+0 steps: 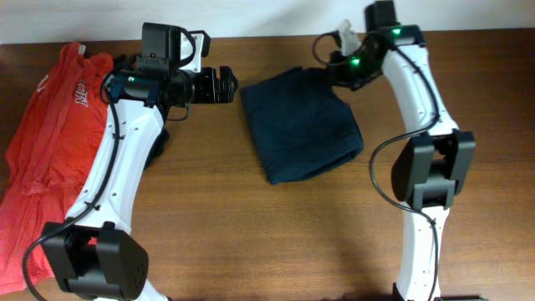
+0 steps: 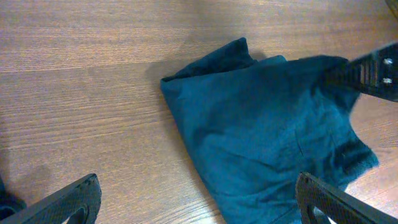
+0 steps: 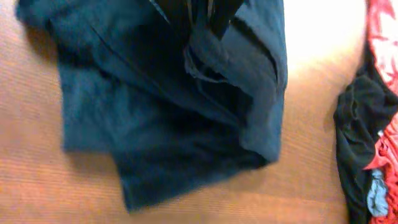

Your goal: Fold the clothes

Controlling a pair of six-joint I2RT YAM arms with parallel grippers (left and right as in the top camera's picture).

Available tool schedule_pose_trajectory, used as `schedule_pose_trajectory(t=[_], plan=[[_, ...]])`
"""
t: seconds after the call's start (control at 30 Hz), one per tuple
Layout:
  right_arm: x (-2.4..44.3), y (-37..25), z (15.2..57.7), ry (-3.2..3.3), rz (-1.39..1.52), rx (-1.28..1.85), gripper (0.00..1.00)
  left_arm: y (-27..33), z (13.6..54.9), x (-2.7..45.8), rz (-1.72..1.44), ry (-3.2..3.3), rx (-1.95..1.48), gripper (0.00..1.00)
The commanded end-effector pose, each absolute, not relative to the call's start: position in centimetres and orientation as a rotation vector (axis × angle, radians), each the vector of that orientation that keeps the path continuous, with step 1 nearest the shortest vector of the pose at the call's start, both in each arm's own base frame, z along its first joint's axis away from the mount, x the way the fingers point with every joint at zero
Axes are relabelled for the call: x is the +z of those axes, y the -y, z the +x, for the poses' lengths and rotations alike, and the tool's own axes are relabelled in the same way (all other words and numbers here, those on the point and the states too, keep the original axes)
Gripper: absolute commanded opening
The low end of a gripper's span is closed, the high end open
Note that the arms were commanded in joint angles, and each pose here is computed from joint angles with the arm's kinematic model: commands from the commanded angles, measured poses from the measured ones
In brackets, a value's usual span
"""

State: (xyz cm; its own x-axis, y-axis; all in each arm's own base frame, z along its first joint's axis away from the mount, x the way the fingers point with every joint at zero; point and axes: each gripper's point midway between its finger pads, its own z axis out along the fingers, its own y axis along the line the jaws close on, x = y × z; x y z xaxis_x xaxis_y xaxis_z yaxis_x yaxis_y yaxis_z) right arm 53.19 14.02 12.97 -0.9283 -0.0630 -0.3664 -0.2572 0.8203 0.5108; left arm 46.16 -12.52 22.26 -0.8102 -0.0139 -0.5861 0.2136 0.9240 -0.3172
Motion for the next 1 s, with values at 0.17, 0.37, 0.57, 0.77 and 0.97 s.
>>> schedule_pose_trajectory(t=[0.17, 0.37, 0.57, 0.77, 0.97], plan=[[10.7, -15.9, 56.1, -2.622, -0.272, 0.640, 0.04, 13.8, 45.5, 24.2, 0.249, -2.420, -0.482, 0.99], [8.1, -13.9, 57.2, -2.652, -0.190, 0.604, 0.04, 14.8, 45.2, 24.2, 0.301, -2.412, -0.481, 0.99], [6.9, -11.5, 57.8, -2.672, -0.119, 0.555, 0.99, 14.8, 45.2, 24.2, 0.327, -2.406, -0.471, 0.99], [8.9, -9.2, 57.7, -2.656, -0.064, 0.604, 0.99, 14.8, 45.2, 24.2, 0.327, -2.407, -0.471, 0.99], [10.7, -7.4, 54.3, -2.719, -0.092, 0.788, 0.99, 14.8, 45.2, 24.2, 0.327, -2.406, -0.471, 0.99]])
